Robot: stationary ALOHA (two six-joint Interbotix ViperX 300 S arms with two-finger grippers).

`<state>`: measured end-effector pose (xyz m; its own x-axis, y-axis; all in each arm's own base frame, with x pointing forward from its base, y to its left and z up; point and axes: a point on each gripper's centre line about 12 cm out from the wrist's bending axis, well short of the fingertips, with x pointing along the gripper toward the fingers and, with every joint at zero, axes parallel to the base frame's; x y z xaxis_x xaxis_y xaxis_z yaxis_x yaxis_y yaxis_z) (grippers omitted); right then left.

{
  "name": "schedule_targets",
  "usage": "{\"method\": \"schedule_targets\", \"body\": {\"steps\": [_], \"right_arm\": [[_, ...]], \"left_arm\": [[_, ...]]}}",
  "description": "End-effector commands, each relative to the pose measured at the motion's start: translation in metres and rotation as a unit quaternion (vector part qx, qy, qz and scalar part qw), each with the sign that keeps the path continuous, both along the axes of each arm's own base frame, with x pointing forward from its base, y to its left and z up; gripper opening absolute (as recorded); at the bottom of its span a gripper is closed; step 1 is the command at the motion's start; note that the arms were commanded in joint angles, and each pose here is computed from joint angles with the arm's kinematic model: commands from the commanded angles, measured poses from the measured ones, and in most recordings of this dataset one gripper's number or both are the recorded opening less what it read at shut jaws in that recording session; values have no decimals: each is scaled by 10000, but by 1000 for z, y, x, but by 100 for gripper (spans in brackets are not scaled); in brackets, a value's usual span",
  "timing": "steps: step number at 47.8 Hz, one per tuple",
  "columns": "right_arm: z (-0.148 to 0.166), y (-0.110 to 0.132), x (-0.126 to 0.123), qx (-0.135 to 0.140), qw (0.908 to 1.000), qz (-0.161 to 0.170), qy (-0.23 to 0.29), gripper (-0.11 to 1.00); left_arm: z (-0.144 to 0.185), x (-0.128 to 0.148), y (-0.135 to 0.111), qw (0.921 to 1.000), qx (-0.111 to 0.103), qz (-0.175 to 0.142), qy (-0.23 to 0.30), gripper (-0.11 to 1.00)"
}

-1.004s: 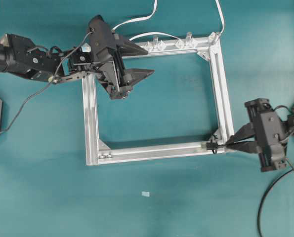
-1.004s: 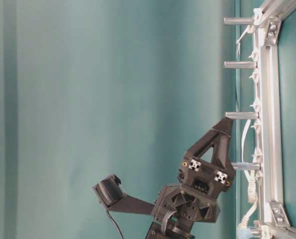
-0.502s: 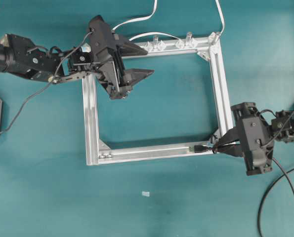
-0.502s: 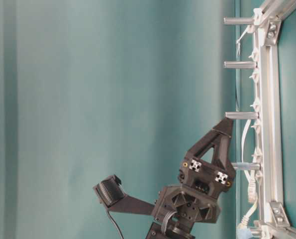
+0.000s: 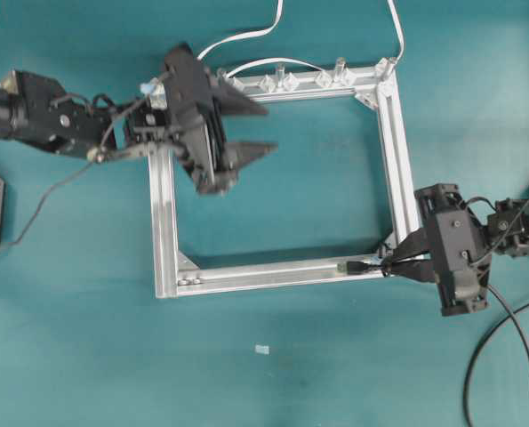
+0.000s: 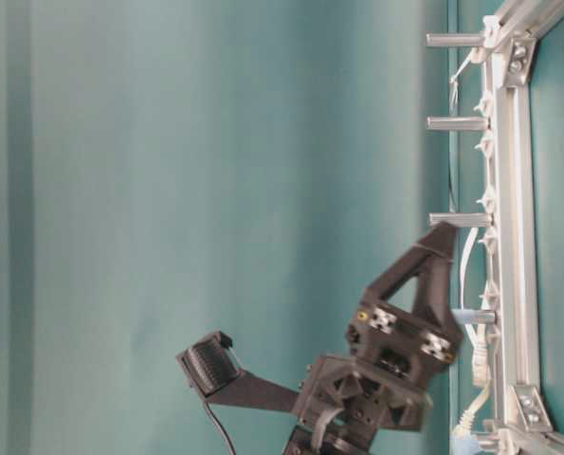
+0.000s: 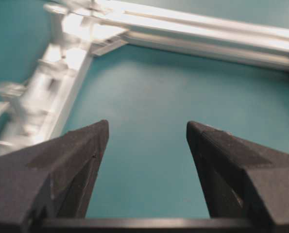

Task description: Insert the wire through the string loop located on the right side.

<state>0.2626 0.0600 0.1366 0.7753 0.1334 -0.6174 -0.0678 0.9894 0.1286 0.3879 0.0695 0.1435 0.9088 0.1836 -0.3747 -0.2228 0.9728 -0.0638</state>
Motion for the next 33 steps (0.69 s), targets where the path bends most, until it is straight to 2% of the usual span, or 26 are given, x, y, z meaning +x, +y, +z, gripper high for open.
{"method": "schedule_targets", "body": {"steps": [1, 5, 16, 26, 33], "right_arm": [[5, 1, 4, 4, 9999, -1, -143, 7], [5, 1, 4, 4, 9999, -1, -143, 7], [6, 1, 4, 1, 9999, 5, -152, 7], [4, 0, 2, -1, 9999, -1, -121, 7], [3, 0, 1, -7, 10000, -1, -99, 7]], "left_arm": [[8, 5, -15, 9998, -84, -155, -77, 72], [5, 7, -29, 9993, -213, -292, 35, 72], [3, 8, -62, 9956, -804, -459, 127, 72], [-1, 6, -92, 9904, -1183, -661, 286, 72], [-1, 4, -104, 9880, -1312, -747, 341, 72]]}}
